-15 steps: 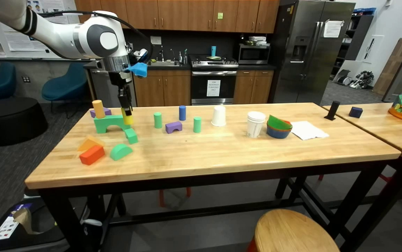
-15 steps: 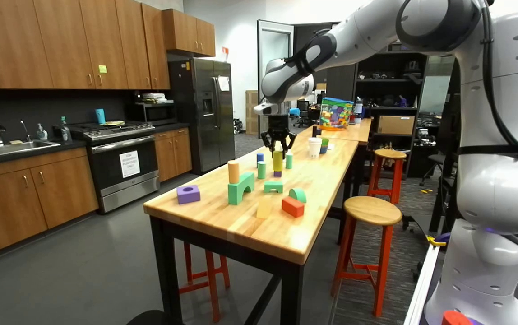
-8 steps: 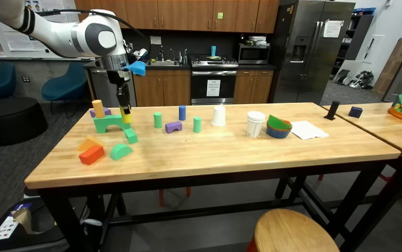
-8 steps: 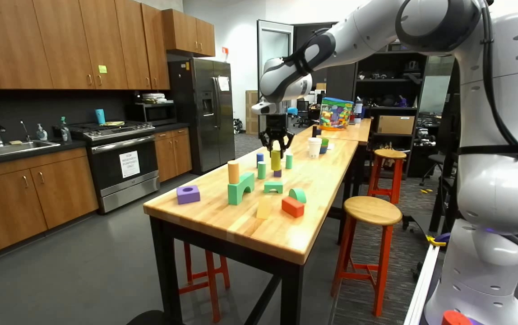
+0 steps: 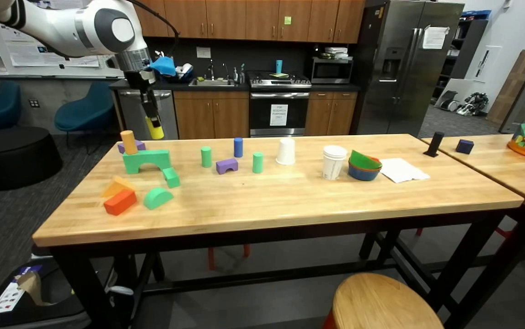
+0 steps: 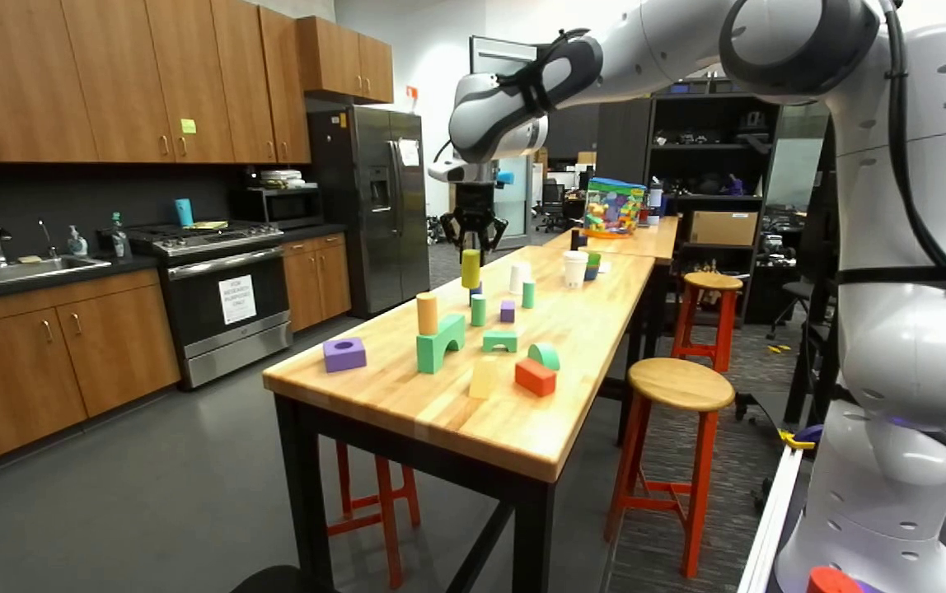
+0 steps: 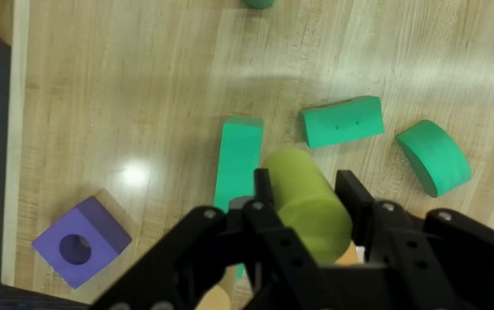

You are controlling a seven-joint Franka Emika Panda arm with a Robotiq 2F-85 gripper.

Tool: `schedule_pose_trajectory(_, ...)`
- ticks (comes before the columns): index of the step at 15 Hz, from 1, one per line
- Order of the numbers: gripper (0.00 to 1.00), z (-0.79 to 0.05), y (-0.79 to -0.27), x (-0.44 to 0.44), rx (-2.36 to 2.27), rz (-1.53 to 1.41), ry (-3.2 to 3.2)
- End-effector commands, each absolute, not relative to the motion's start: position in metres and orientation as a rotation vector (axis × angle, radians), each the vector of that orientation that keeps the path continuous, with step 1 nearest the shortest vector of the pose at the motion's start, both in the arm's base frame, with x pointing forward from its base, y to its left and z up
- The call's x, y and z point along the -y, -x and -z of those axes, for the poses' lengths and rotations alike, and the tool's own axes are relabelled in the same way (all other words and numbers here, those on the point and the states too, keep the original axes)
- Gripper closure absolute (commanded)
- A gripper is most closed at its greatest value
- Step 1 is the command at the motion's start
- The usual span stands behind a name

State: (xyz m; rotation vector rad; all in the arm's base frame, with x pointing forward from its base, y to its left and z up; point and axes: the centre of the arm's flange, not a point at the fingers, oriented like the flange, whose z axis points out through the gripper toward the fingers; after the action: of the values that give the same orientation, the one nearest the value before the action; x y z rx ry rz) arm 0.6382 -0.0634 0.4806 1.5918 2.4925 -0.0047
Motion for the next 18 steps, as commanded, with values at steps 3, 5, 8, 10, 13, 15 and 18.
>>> schedule_pose_trajectory(3, 0.59, -0.476, -0.638, 0.064, -2.498, 0.010, -1.596)
schedule_pose_trajectory(5, 0.59, -0.475, -0.638, 0.067, -2.496, 0.013, -1.603)
schedule_pose_trajectory(8, 0.59, -0.475, -0.638, 0.066, -2.497, 0.013, -1.602)
schedule_pose_trajectory(10, 0.59, -0.475, -0.638, 0.066, -2.497, 0.013, -1.602)
schedule_pose_trajectory(13, 0.84, -0.473, -0.639, 0.065, -2.501, 0.011, -1.599)
schedule_pose_trajectory(15, 0.84, -0.469, -0.640, 0.061, -2.509, 0.018, -1.594)
schedule_pose_trajectory(18, 0.84, -0.462, -0.643, 0.056, -2.518, 0.028, -1.595)
